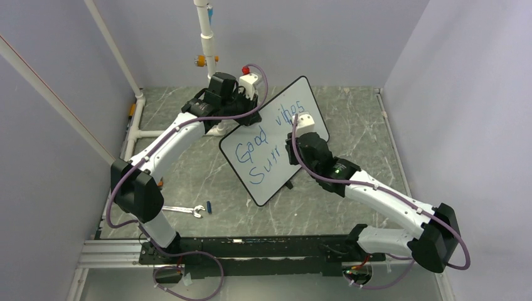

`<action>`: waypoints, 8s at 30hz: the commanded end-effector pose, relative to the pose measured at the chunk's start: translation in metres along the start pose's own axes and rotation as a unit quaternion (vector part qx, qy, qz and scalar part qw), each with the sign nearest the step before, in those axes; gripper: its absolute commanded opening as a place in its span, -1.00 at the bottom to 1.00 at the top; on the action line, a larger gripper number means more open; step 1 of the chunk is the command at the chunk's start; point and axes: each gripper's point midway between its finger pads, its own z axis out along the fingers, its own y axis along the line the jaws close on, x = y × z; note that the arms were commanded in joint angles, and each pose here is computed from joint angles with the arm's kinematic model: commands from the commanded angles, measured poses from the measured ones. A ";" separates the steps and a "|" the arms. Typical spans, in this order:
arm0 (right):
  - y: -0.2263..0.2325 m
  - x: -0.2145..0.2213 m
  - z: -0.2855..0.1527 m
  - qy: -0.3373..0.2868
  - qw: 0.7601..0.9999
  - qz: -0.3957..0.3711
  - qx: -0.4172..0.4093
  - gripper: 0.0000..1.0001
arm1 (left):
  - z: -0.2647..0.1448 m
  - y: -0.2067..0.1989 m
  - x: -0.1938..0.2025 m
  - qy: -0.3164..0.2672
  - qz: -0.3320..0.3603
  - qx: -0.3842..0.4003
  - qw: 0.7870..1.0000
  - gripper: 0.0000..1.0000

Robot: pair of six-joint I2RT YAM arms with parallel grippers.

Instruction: Write a sentence on the whiteboard

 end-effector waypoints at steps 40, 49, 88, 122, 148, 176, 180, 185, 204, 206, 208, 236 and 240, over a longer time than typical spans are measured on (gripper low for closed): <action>0.000 -0.013 0.037 -0.020 0.999 0.028 0.001 -1.00 | -0.010 0.001 -0.023 -0.038 0.053 -0.009 0.998 -1.00; 0.010 0.002 0.036 -0.008 0.999 0.030 -0.031 -1.00 | -0.009 0.001 -0.022 -0.037 0.053 -0.009 0.998 -1.00; -0.007 0.019 0.044 0.029 0.999 -0.001 0.020 -1.00 | -0.011 0.000 -0.023 -0.039 0.056 -0.006 0.998 -1.00; 0.005 -0.025 0.037 -0.011 1.000 0.013 -0.002 -1.00 | -0.012 -0.001 -0.024 -0.042 0.056 -0.004 0.998 -1.00; -0.023 -0.031 0.031 -0.026 0.999 -0.002 0.043 -1.00 | -0.013 -0.002 -0.024 -0.042 0.055 -0.004 0.998 -1.00; -0.024 0.007 0.045 0.012 0.999 0.008 0.032 -1.00 | -0.013 -0.002 -0.025 -0.044 0.056 -0.003 0.997 -1.00; -0.027 0.016 0.044 0.018 0.999 0.010 0.036 -1.00 | -0.012 -0.002 -0.024 -0.042 0.054 -0.002 0.998 -1.00; -0.030 0.009 0.044 0.014 0.999 0.005 0.047 -1.00 | -0.012 -0.003 -0.024 -0.042 0.055 -0.001 0.998 -1.00; -0.033 -0.032 0.061 -0.005 0.998 -0.003 0.060 -1.00 | -0.011 -0.003 -0.024 -0.042 0.055 0.000 0.998 -1.00; -0.032 -0.028 0.060 -0.003 0.998 0.000 0.057 -1.00 | -0.011 -0.003 -0.024 -0.042 0.055 -0.001 0.998 -1.00; -0.031 -0.023 0.059 0.001 0.999 0.004 0.054 -1.00 | -0.011 -0.002 -0.024 -0.041 0.054 -0.001 0.998 -1.00; -0.058 -0.022 0.035 -0.006 0.993 0.011 0.115 -1.00 | -0.010 -0.003 -0.023 -0.040 0.055 -0.001 0.998 -1.00; -0.061 -0.033 0.033 -0.018 0.992 0.013 0.124 -1.00 | -0.009 -0.002 -0.023 -0.039 0.054 0.000 0.998 -1.00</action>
